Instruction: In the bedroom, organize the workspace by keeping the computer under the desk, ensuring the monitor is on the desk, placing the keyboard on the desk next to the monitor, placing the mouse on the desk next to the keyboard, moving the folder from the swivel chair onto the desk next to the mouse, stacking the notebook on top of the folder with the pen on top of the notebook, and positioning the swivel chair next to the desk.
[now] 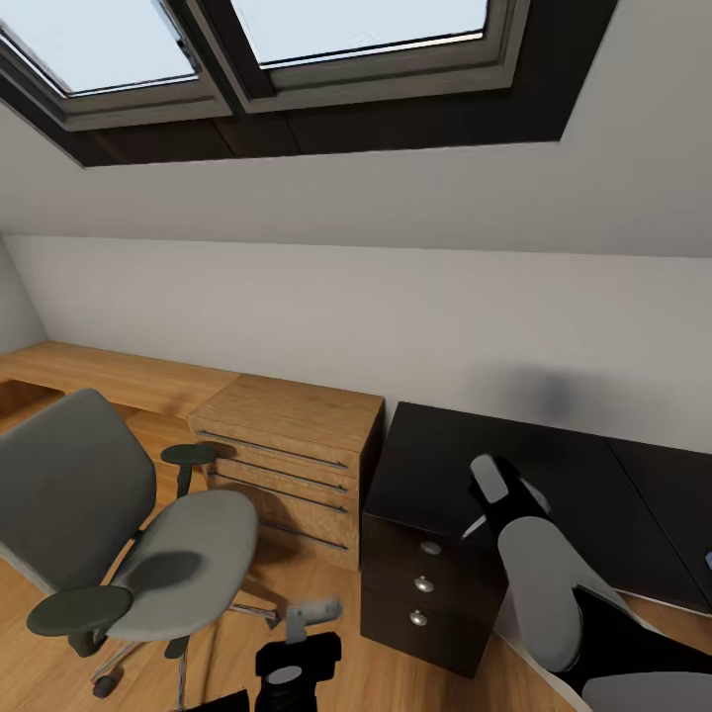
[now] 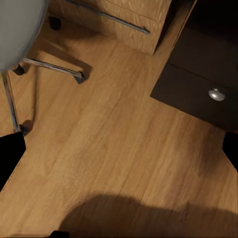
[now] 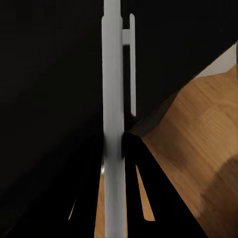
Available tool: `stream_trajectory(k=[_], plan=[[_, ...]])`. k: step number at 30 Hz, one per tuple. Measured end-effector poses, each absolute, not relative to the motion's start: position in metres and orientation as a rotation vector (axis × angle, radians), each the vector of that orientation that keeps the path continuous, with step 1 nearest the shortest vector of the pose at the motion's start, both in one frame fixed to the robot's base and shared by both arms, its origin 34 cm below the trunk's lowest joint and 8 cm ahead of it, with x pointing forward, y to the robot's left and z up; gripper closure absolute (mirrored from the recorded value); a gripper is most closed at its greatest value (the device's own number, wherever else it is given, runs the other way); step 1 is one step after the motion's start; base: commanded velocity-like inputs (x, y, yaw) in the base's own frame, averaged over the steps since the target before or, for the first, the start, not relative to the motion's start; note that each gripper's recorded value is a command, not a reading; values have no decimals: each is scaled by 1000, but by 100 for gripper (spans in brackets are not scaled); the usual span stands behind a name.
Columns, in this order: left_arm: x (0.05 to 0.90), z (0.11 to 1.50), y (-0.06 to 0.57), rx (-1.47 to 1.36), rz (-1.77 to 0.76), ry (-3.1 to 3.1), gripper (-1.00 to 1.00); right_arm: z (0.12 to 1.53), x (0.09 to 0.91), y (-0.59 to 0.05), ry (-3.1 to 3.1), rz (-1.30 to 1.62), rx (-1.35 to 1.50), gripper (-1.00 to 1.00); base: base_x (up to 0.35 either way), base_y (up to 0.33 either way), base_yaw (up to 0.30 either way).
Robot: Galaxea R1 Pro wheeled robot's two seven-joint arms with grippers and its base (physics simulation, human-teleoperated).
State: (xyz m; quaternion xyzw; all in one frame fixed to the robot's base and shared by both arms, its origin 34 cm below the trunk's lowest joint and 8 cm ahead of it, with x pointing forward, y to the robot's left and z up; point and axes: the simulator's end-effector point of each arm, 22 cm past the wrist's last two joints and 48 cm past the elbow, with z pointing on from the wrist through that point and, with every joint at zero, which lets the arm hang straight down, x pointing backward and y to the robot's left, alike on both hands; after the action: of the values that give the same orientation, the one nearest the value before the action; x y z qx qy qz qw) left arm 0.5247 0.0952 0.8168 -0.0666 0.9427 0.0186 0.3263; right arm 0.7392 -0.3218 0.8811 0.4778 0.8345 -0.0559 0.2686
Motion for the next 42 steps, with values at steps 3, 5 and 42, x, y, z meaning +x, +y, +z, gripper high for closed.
stream_trajectory(k=[3,5,42], plan=[[523,800,95,-166,117,2484,-100,893,743,-331,2213,-158,1301,100,0,0,0],[522,796,95,-164,132,2487,-100,900,746,-336,2191,-157,1305,100,0,0,0],[522,794,95,-161,146,2486,-100,933,742,-376,2135,-376,1117,100,0,0,0]])
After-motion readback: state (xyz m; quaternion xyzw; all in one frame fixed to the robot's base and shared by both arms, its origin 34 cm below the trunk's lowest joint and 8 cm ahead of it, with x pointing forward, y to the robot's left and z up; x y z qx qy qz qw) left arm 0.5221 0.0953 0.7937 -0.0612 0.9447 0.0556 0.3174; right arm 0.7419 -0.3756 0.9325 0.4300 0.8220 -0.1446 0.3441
